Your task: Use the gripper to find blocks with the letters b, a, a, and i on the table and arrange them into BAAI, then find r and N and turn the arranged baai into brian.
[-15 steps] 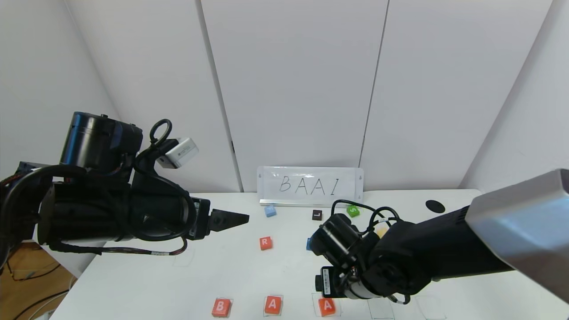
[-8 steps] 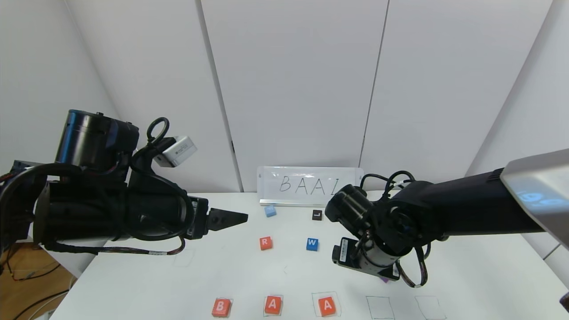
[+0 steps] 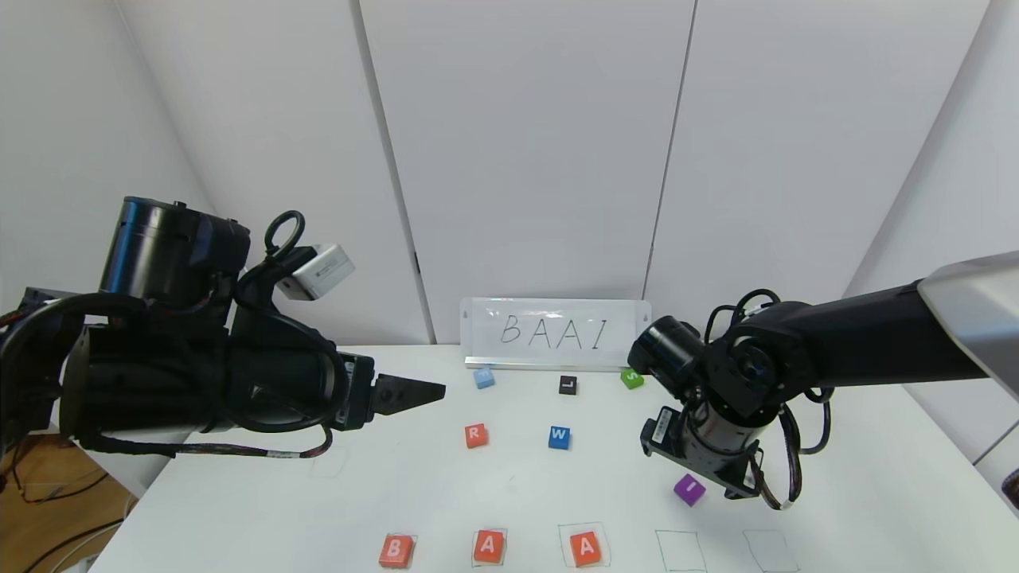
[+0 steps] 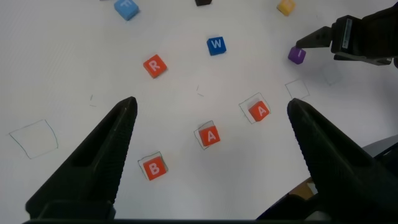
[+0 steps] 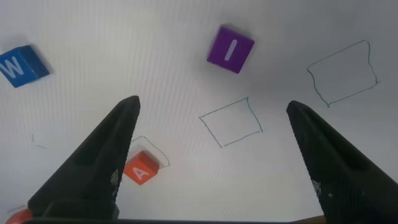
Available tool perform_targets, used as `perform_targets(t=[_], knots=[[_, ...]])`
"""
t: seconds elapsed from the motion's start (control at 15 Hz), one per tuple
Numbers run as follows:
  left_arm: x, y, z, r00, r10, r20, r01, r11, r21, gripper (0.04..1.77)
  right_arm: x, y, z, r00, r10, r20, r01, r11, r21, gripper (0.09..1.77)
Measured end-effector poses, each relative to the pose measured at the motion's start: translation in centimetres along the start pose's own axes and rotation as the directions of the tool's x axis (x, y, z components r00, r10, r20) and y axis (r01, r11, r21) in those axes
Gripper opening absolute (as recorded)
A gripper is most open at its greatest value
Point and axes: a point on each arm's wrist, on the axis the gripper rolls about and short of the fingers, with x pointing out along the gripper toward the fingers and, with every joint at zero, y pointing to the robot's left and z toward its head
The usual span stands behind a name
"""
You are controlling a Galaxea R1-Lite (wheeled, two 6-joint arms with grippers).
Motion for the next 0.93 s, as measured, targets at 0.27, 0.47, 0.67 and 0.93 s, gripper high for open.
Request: perform_targets(t=[0.27, 0.47, 0.67, 0.93], knots=[[0.0, 0.0, 0.0, 1.0, -0.001, 0.0, 0.001, 1.0, 0.001, 1.72, 1.3, -0.7, -0.1, 0.999, 0.005, -0.038, -0.003, 0.999, 0.036, 1.7], [0.0, 0.0, 0.0, 1.0, 0.0, 0.0, 0.0, 1.0, 0.0, 1.72, 2.6, -1.4, -0.4, 0.999, 0.022, -0.028, -0.021, 0.999, 0.05, 1.7], [0.1, 0.0, 0.0, 1.0, 0.001, -0.001, -0.001, 1.0, -0.001, 1.72, 3.7, -2.1, -0.3, 0.999, 0.038, -0.02, -0.037, 0.997, 0.064, 1.7], [0.2, 0.0, 0.0, 1.0, 0.0, -0.004, 0.0, 1.0, -0.001, 1.72, 4.5, -2.8, 0.6, 1.0, 0.019, -0.018, -0.017, 0.995, 0.095, 1.7]])
